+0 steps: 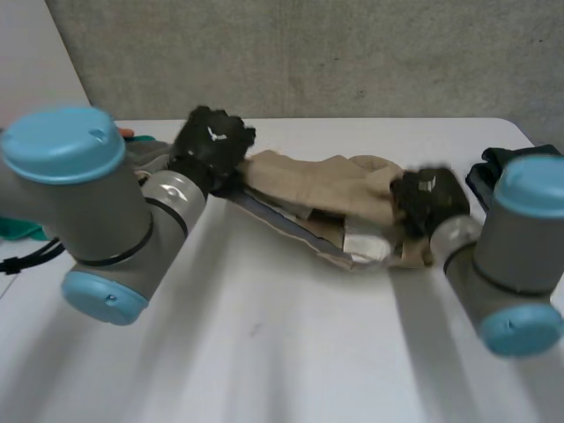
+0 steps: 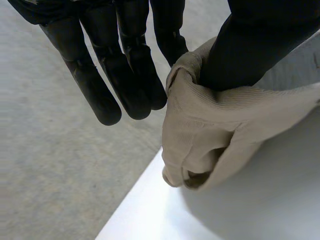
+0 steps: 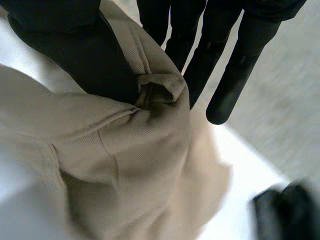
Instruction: Fold the laundry.
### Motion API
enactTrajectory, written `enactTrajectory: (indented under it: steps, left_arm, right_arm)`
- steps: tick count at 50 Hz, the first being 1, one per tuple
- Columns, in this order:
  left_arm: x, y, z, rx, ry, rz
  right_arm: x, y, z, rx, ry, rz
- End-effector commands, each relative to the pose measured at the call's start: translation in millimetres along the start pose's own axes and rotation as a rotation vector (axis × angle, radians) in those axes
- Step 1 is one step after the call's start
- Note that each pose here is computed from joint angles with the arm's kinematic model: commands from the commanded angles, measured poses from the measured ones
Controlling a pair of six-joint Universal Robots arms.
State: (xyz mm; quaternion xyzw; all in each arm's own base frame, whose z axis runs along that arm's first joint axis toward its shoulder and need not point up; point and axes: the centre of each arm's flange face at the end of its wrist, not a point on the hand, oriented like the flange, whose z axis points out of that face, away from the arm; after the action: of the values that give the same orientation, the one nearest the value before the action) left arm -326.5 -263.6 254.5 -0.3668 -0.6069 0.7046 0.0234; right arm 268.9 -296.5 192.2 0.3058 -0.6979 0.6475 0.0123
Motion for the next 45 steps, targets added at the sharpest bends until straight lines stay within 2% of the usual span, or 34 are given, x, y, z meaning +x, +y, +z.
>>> enactTrajectory:
  steps: [1,3,8,12,15,20,24,28,32,37,41,45]
  left_arm:
    - [-1.6,-62.9,-43.6,0.103,-0.045,-0.133]
    - [8.9,-80.4,-61.8,0.145,-0.020,-0.170]
    - [34.1,-90.3,-86.9,0.170,0.019,-0.204]
    - [64.6,-93.8,-102.3,0.220,0.064,-0.223]
    - [98.2,-84.7,-102.3,0.246,0.119,-0.228]
    - [151.7,-62.5,-94.0,0.251,0.200,-0.221]
    - [178.7,-54.9,-88.9,0.249,0.267,-0.242]
    - [194.7,-55.1,-90.0,0.261,0.361,-0.297]
    - [196.2,-55.9,-98.8,0.232,0.432,-0.306]
    - [172.4,-75.2,-111.1,0.203,0.439,-0.305]
    - [143.4,-79.7,-112.8,0.165,0.402,-0.291]
    - [88.5,-76.2,-97.2,0.151,0.289,-0.298]
  right_arm:
    - [34.9,-93.5,28.1,0.311,0.106,-0.114]
    - [34.6,-106.2,30.6,0.376,0.087,-0.119]
    - [30.3,-125.1,40.8,0.583,0.015,-0.136]
    - [28.6,-119.8,48.5,0.624,0.010,-0.118]
    - [29.2,-102.2,58.1,0.587,0.006,-0.115]
    - [56.0,-36.3,82.7,0.418,0.047,-0.112]
    - [70.9,-1.2,94.0,0.330,0.072,-0.100]
    - [85.1,10.0,96.1,0.299,0.107,-0.094]
    - [86.2,7.3,89.0,0.263,0.103,-0.081]
    - [93.4,-18.9,63.7,0.193,0.076,-0.067]
    - [102.6,-33.7,36.7,0.072,0.072,-0.025]
    - [105.1,-34.5,11.9,-0.085,0.125,-0.003]
